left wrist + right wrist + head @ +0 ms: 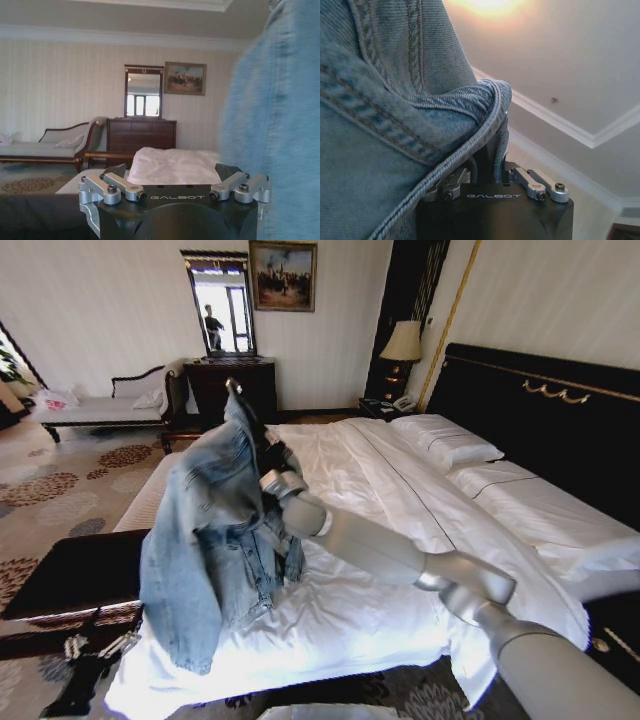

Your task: Pick up the clothes from the bed and hang them on the clothes hanger.

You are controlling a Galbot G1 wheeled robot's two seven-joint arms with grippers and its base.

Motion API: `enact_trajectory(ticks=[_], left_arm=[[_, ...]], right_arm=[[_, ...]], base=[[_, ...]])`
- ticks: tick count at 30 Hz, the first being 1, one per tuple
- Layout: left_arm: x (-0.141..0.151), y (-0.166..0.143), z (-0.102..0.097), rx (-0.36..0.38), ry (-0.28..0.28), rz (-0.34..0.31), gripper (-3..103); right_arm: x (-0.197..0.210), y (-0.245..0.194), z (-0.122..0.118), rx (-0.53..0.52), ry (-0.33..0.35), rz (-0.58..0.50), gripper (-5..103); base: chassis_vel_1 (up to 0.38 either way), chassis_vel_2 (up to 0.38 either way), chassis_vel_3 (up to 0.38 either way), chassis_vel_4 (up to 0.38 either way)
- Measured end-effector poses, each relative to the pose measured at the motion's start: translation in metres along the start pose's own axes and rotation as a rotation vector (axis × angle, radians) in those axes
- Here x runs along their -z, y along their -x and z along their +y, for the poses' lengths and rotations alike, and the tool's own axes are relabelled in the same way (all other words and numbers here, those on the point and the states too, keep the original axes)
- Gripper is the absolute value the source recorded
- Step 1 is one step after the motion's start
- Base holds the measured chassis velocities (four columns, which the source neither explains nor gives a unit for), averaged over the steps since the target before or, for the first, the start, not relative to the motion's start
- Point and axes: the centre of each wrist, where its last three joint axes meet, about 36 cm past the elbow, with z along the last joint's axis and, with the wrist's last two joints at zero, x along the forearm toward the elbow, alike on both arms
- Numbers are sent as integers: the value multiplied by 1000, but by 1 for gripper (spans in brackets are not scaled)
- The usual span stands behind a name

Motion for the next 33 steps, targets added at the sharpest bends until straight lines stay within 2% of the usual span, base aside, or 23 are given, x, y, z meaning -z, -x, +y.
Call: enact_trajectory(ticks=[4, 6, 8, 12, 27, 33], left_arm=[[7, 5, -5, 0, -1, -16, 100], [10, 8, -7, 1, 0, -24, 100], [11, 8, -8, 2, 1, -26, 100], [21, 15, -11, 9, 9, -40, 100], [53, 33, -22, 3, 53, -75, 100], [55, 35, -24, 6, 67, -83, 100]], right_arm=[[7, -1, -28, -48, 4, -16, 27], [10, -4, -55, -98, -6, -24, 27], [10, -5, -62, -110, -11, -25, 27], [9, -16, -106, -186, -39, -17, 26], [18, -56, -161, -262, 36, 42, 24], [23, -65, -170, -273, 51, 46, 24]], base=[[0, 0, 0, 0], [0, 0, 0, 0], [0, 0, 0, 0], [0, 0, 0, 0], [0, 0, 0, 0], [0, 0, 0, 0]])
